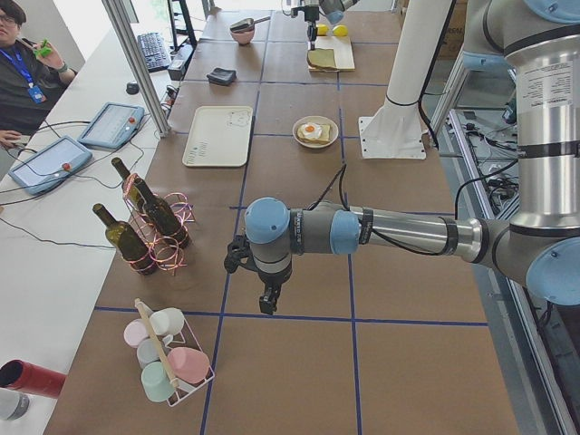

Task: Make sandwich and place on tray
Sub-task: 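Lift the bread slice with the right gripper and carry it over the plate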

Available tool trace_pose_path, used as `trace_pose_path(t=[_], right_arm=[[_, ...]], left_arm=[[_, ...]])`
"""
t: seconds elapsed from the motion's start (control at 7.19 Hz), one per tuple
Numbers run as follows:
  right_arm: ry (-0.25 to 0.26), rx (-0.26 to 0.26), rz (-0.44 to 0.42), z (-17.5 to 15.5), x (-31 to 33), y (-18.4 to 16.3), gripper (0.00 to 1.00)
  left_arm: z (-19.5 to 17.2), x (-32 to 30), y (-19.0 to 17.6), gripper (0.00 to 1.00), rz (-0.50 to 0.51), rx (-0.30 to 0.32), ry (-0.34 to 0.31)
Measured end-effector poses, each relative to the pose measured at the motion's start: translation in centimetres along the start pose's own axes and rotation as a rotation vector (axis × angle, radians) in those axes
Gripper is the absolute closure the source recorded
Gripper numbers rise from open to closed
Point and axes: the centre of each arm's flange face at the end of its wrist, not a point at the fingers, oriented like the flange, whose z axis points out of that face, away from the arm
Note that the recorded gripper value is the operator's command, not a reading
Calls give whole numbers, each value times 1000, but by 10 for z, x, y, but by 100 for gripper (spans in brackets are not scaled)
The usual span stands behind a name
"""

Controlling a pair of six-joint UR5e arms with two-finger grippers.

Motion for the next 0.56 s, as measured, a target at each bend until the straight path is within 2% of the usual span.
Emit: trace_pose_path(t=[0.28, 0.56], right_arm=[[-51, 29, 51, 25, -56, -60, 100], [-82, 54, 78, 67, -119, -97, 100]], left_arm=[[0, 0, 0, 0, -1, 0, 0], [0, 0, 0, 0, -1, -1, 0]])
